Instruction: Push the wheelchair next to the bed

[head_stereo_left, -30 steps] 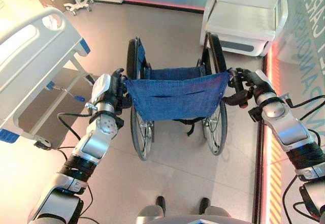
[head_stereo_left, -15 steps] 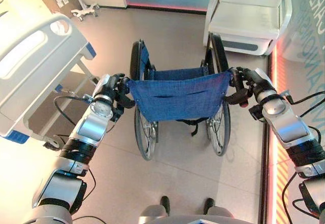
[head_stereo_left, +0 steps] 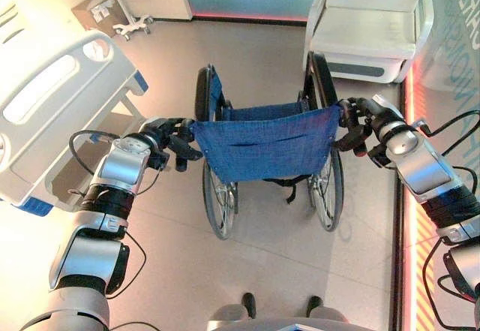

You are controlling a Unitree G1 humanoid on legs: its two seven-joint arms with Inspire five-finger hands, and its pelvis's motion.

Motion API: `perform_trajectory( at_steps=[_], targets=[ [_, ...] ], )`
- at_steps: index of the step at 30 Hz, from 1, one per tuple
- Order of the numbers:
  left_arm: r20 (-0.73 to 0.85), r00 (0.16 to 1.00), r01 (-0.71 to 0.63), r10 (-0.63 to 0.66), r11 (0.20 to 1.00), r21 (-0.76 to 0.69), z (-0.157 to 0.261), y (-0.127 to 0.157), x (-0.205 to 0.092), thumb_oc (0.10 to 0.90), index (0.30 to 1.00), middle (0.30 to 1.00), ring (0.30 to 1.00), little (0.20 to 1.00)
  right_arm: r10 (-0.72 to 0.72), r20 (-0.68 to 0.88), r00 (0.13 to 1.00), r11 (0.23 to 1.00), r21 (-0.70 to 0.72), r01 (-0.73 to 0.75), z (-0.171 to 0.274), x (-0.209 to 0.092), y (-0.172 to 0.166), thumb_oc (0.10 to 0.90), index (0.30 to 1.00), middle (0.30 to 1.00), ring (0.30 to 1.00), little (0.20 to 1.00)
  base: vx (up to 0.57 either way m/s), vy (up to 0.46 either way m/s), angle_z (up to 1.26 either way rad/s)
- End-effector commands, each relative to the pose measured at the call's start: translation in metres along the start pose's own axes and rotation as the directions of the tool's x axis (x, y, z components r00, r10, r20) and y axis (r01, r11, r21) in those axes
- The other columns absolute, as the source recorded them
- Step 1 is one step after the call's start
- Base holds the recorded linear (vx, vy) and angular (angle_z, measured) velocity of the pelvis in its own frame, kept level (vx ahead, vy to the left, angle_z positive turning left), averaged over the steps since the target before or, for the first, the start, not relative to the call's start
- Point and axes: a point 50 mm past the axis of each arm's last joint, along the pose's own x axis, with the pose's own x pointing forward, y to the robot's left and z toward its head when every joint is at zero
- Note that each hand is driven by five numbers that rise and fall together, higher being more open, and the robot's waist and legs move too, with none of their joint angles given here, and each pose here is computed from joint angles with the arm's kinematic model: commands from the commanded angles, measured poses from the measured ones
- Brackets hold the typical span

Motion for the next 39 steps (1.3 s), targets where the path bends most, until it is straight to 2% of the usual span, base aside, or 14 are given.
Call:
perform_trajectory(
  at_steps=[1,7,17,18,19,20,21,22,23,28,36,39],
  targets=[
    [-0.616,0.742,-0.162,0.264,0.962,0.218,-0.134,0.075,-0.039,0.800,0.900,0.900,0.900,0.900,-0.158,-0.018,0.987,0.982,-0.104,0.155,0.013,0.001,-0.048,0.800,0.900,0.900,0.900,0.900,0.00,0.000,0.00],
    [-0.643,0.738,-0.094,0.203,0.975,0.200,-0.120,0.082,-0.040,0.800,0.900,0.900,0.900,0.900,-0.114,-0.080,0.990,0.989,-0.107,0.105,0.015,0.007,-0.051,0.800,0.900,0.900,0.900,0.900,0.00,-0.001,0.01],
    [-0.627,0.757,-0.087,0.183,0.980,0.181,-0.119,0.081,-0.035,0.800,0.900,0.900,0.900,0.900,-0.023,-0.150,0.988,0.994,-0.108,0.007,0.012,0.013,-0.043,0.800,0.900,0.900,0.900,0.900,0.00,-0.001,0.01],
    [-0.620,0.762,-0.096,0.188,0.979,0.178,-0.118,0.080,-0.034,0.745,0.818,0.818,0.818,0.818,-0.015,-0.154,0.988,0.995,-0.102,0.000,0.011,0.014,-0.042,0.800,0.900,0.900,0.900,0.900,0.00,0.000,0.00],
    [-0.610,0.769,-0.107,0.194,0.979,0.175,-0.118,0.077,-0.032,0.435,0.352,0.352,0.352,0.352,0.000,-0.155,0.988,0.996,-0.092,-0.015,0.010,0.015,-0.039,0.800,0.900,0.900,0.900,0.900,0.00,0.000,0.00],
    [-0.605,0.772,-0.110,0.194,0.979,0.174,-0.119,0.076,-0.032,0.435,0.352,0.352,0.352,0.352,0.007,-0.155,0.988,0.996,-0.087,-0.020,0.009,0.015,-0.039,0.800,0.900,0.900,0.900,0.900,0.00,0.000,0.00],
    [-0.601,0.775,-0.114,0.195,0.979,0.171,-0.120,0.075,-0.031,0.400,0.300,0.300,0.300,0.300,0.015,-0.154,0.988,0.996,-0.080,-0.027,0.008,0.015,-0.037,0.701,0.752,0.752,0.752,0.752,0.00,0.000,0.00],
    [-0.593,0.780,-0.121,0.199,0.978,0.169,-0.121,0.073,-0.029,0.400,0.300,0.300,0.300,0.300,0.023,-0.155,0.988,0.997,-0.074,-0.034,0.007,0.015,-0.036,0.535,0.502,0.502,0.502,0.502,0.00,0.000,0.00],
    [-0.586,0.785,-0.126,0.202,0.978,0.168,-0.122,0.071,-0.029,0.400,0.300,0.300,0.300,0.300,0.029,-0.154,0.988,0.997,-0.067,-0.039,0.006,0.016,-0.035,0.400,0.300,0.300,0.300,0.300,0.00,0.000,0.00],
    [-0.528,0.813,-0.187,0.244,0.969,0.160,-0.132,0.053,-0.020,0.400,0.300,0.300,0.300,0.300,0.074,-0.173,0.982,0.996,-0.044,-0.083,-0.006,0.016,-0.025,0.400,0.300,0.300,0.300,0.300,0.00,0.000,0.00],
    [-0.502,0.834,-0.157,0.229,0.971,0.182,-0.149,0.015,-0.010,0.400,0.300,0.300,0.300,0.300,0.153,-0.248,0.957,0.986,-0.023,-0.164,-0.033,0.017,-0.010,0.400,0.300,0.300,0.300,0.300,0.00,0.000,0.00],
    [-0.476,0.851,-0.146,0.220,0.971,0.188,-0.147,0.004,-0.006,0.400,0.300,0.300,0.300,0.300,0.209,-0.280,0.937,0.977,0.029,-0.209,-0.044,0.017,0.001,0.400,0.300,0.300,0.300,0.300,0.00,0.000,0.00]
  ],
)
